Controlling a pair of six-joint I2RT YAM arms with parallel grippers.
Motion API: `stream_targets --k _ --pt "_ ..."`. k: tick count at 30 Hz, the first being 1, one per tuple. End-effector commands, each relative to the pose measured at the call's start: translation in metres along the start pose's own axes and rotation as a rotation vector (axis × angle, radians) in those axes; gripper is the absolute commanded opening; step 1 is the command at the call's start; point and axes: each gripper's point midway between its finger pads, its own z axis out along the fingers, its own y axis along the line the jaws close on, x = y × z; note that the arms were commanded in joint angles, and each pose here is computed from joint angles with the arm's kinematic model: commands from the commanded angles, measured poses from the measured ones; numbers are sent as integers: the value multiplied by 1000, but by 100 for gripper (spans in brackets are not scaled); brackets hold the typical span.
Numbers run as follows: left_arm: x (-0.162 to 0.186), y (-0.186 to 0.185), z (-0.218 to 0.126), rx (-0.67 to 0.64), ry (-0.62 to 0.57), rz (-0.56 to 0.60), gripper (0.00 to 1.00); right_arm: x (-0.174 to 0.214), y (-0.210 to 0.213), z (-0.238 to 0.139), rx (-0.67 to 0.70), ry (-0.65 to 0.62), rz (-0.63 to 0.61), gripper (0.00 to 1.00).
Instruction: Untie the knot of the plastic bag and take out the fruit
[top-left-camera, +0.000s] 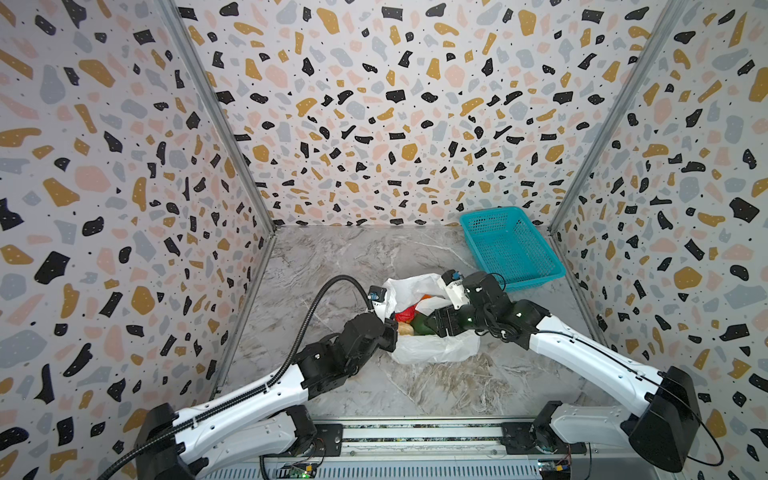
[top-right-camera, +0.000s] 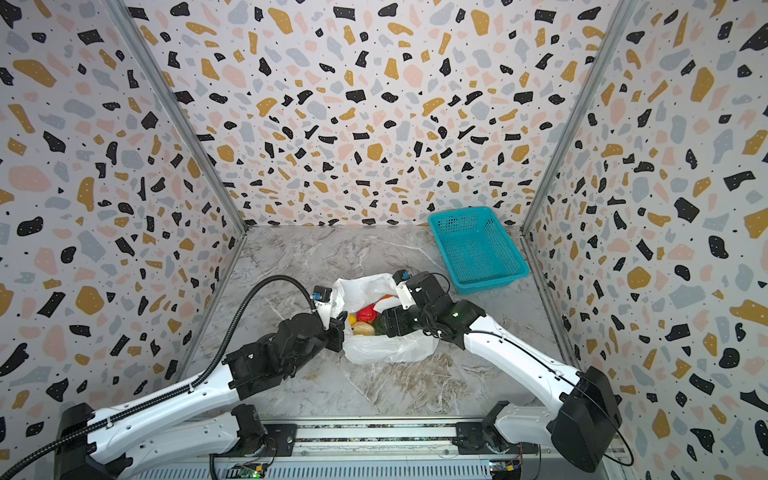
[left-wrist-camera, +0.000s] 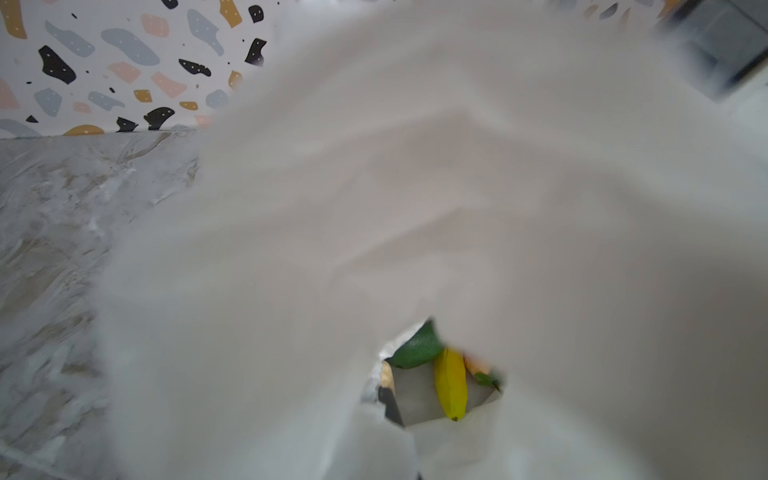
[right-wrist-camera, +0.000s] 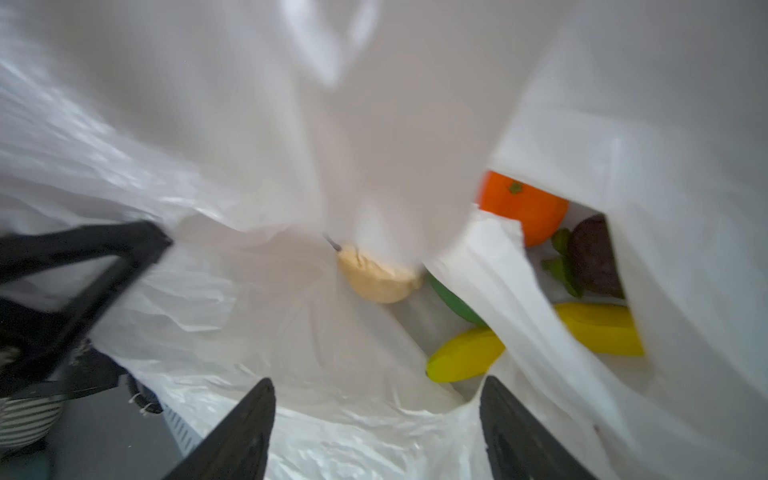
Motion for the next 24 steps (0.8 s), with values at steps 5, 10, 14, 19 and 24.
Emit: stream_targets --k 5,10,14,19,24 --pt "-20 -23 -10 111 -145 -76 0 -9 24 52 -187 3 75 76" --pt "-3 -27 -9 109 -120 -62 0 -23 -46 70 150 -122 140 75" --pt "17 -24 -13 86 -92 -43 0 -22 -127 33 491 -178 175 77" --pt "41 -21 -13 60 -43 -3 0 10 -188 -9 684 -122 225 87" --pt "55 -23 -8 42 -16 23 0 27 -178 5 576 -44 206 92"
